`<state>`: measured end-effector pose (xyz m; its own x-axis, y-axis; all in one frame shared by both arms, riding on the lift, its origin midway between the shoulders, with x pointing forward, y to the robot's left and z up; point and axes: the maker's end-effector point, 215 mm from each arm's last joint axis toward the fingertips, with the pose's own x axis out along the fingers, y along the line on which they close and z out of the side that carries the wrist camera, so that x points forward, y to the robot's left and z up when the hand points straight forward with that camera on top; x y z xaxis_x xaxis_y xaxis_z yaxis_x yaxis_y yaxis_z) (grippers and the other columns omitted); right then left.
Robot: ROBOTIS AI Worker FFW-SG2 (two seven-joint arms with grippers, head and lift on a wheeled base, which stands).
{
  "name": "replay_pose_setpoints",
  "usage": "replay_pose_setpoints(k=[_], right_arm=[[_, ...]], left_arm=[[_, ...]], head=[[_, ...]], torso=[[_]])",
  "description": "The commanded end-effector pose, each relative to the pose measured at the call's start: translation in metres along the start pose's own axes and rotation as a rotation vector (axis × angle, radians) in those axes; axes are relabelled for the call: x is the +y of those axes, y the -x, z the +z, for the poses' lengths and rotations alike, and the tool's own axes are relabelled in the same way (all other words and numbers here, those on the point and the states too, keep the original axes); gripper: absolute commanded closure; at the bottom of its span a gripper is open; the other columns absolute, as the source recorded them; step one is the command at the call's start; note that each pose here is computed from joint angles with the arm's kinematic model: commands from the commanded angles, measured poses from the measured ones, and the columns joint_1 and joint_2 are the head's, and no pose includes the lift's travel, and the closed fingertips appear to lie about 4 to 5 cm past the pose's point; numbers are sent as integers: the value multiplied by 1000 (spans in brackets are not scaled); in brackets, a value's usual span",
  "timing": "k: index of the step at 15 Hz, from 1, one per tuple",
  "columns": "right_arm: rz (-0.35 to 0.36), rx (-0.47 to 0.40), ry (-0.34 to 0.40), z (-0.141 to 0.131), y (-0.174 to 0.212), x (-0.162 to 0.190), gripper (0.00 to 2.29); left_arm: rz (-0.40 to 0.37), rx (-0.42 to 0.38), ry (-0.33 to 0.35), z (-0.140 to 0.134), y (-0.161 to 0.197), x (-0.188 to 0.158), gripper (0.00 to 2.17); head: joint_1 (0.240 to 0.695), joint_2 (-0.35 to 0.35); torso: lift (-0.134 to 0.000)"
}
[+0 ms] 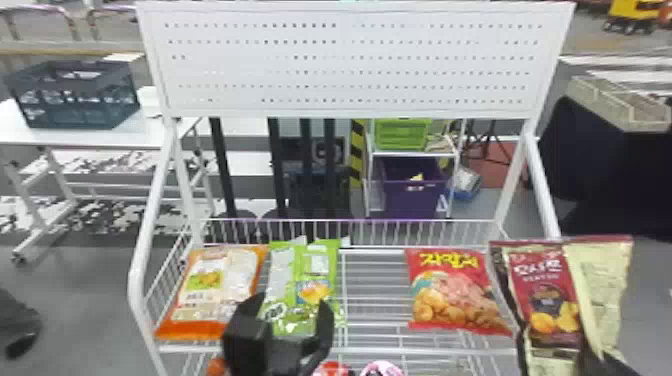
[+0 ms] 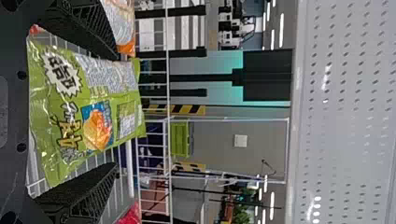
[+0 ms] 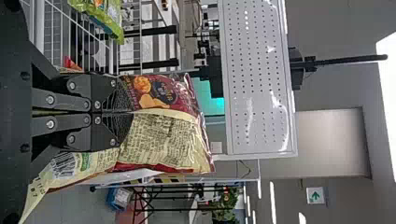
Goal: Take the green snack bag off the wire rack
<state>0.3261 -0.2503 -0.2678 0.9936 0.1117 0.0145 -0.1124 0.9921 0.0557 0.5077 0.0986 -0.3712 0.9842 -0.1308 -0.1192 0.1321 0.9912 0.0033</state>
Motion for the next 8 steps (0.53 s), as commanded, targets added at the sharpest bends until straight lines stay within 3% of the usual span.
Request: replay_pose_setpoints(k=[1, 6, 7, 8], right_arm=[[0, 1, 0, -2, -1, 0, 2243], [-1, 4, 0, -4, -1, -1, 2243], [-1, 2, 0, -3, -2, -1, 2243], [-1, 2, 0, -3, -2, -1, 2243]], left_arm=[[-4, 71, -22, -24, -39, -11, 83], [24, 192, -42, -60, -74, 6, 83], [23, 204, -44, -65, -73, 7, 130], [21, 210, -39, -67, -73, 7, 387]], head=[[499, 0], [499, 0], [499, 0], [499, 0]], torso=[[0], [0], [0], [0]])
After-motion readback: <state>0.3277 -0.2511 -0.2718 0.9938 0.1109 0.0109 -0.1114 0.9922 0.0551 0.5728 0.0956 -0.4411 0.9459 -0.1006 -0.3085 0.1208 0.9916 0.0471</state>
